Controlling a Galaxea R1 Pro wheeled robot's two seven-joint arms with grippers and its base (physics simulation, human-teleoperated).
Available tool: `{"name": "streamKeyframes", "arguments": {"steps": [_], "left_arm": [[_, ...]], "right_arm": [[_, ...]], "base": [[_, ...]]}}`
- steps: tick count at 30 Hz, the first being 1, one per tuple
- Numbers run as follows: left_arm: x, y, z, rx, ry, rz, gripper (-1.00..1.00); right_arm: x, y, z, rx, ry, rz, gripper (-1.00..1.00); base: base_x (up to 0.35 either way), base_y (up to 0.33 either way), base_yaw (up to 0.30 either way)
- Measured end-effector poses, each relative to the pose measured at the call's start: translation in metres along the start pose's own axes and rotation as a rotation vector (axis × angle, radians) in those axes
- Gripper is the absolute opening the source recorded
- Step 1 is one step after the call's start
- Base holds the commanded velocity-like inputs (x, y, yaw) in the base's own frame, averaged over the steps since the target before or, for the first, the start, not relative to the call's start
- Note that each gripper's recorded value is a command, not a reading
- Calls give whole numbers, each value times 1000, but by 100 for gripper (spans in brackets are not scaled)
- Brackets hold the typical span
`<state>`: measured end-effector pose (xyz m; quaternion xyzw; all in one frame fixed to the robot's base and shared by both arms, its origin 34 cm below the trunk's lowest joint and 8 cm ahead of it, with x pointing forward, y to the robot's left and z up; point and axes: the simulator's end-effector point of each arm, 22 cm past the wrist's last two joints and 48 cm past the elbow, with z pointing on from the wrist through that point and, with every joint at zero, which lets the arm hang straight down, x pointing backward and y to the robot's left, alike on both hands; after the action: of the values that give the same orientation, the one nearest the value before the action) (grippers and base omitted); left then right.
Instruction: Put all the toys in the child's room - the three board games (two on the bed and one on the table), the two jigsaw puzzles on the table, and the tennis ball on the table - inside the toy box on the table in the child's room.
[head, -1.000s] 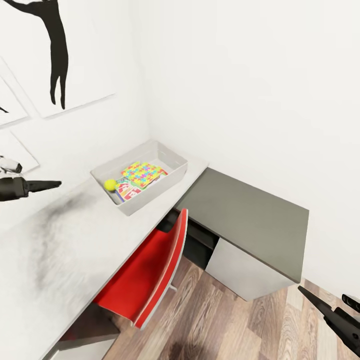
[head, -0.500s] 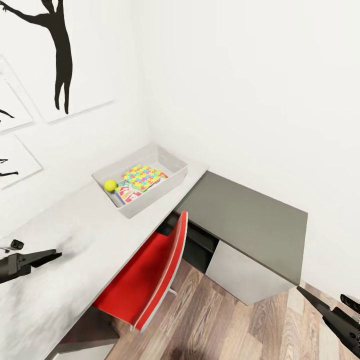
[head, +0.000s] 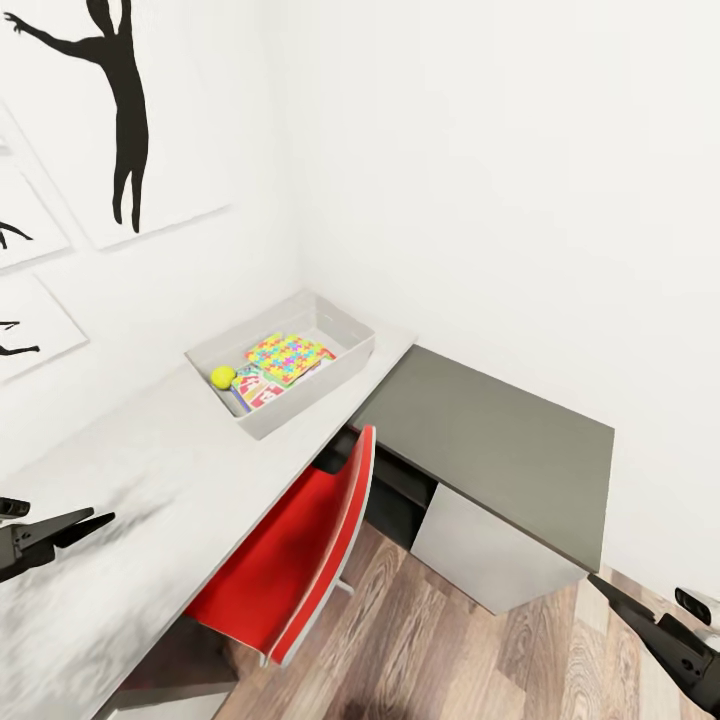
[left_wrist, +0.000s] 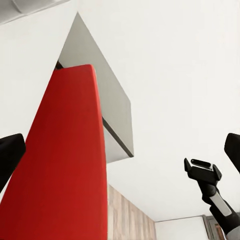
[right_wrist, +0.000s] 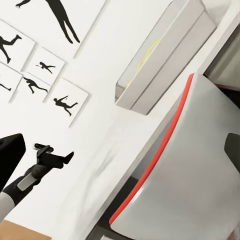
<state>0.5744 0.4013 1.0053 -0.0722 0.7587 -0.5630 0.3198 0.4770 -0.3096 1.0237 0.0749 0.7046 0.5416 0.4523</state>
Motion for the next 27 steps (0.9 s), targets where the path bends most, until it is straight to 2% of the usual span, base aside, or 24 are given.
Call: {"name": "streamKeyframes", "arguments": {"steps": [16, 27], "left_arm": [[-1, -5, 1, 10, -4, 12, 100], [-4, -13, 0, 19, -10, 29, 100]], "right_arm": [[1, 4, 2, -7, -14, 2, 100], [0, 9, 3, -17, -20, -9, 100]], "base": [[0, 0, 0], [-69, 0, -34]]}}
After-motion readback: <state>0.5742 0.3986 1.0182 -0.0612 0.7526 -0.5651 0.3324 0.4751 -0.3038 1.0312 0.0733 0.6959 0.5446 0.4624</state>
